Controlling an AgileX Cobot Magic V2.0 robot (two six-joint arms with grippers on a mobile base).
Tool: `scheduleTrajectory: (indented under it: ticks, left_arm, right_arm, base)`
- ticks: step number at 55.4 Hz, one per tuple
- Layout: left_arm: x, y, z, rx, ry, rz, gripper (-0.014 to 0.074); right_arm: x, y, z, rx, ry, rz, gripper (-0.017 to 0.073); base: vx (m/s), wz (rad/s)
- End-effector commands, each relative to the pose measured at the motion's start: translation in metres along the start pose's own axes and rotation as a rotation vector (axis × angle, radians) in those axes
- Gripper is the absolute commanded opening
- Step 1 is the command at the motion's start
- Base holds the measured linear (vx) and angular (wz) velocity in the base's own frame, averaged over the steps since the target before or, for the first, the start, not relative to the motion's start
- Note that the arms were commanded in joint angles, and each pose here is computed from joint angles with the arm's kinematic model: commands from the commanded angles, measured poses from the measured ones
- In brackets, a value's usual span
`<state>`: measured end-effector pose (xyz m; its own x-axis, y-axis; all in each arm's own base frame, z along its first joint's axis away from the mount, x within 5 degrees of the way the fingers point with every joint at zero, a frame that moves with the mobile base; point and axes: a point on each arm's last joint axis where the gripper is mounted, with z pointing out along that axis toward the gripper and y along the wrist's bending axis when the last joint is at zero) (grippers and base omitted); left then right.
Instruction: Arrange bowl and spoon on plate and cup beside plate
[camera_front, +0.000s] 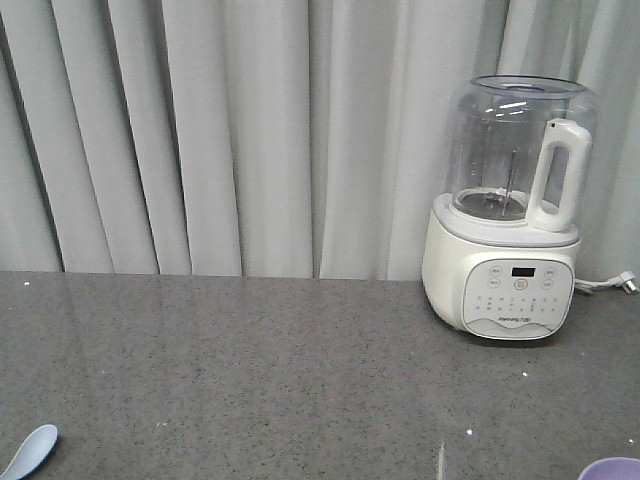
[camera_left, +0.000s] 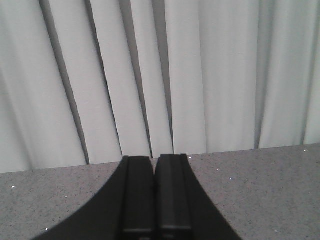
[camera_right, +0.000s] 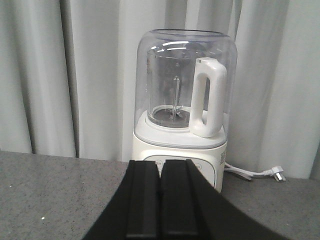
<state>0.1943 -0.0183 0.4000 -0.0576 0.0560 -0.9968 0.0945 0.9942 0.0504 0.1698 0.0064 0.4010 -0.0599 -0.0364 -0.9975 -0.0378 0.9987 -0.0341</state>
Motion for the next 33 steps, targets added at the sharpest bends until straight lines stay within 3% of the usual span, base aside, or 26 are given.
scheduleTrajectory:
  ticks: [1, 9, 25, 29, 33]
  left_arm:
    - [-0.0221, 0.0007, -0.0009, -0.002, -0.148, -0.014, 0.0034]
    - [-0.0204, 0.0006, 0.002, -0.002, -0.138, -0.014, 0.0153]
    - [-0.0201, 0.0006, 0.002, -0.002, -0.135, -0.014, 0.0545]
    - [-0.0219, 0.0007, 0.0019, -0.003, -0.156, -0.007, 0.059]
    - [-0.0245, 0.0007, 0.0014, -0.003, -0.184, -0.014, 0.0599]
  right_arm:
    - [-0.0201, -0.0003, -0.0043, 0.002, -0.125, -0.019, 0.0027]
    - [-0.0197, -0.0005, -0.0042, 0.007, -0.121, -0.053, 0.0157]
    - [-0.0188, -0.0005, -0.0041, 0.007, -0.11, -0.061, 0.0666]
    - [-0.019, -0.0005, -0.0042, 0.007, -0.113, -0.068, 0.0724]
    - [-0.0191, -0.0005, -0.0042, 0.007, -0.113, -0.068, 0.0728]
  base:
    - [0.0, 0.0]
    - [0.0, 0.0]
    - [0.0, 0.0]
    - [0.0, 0.0]
    - [0.0, 0.0]
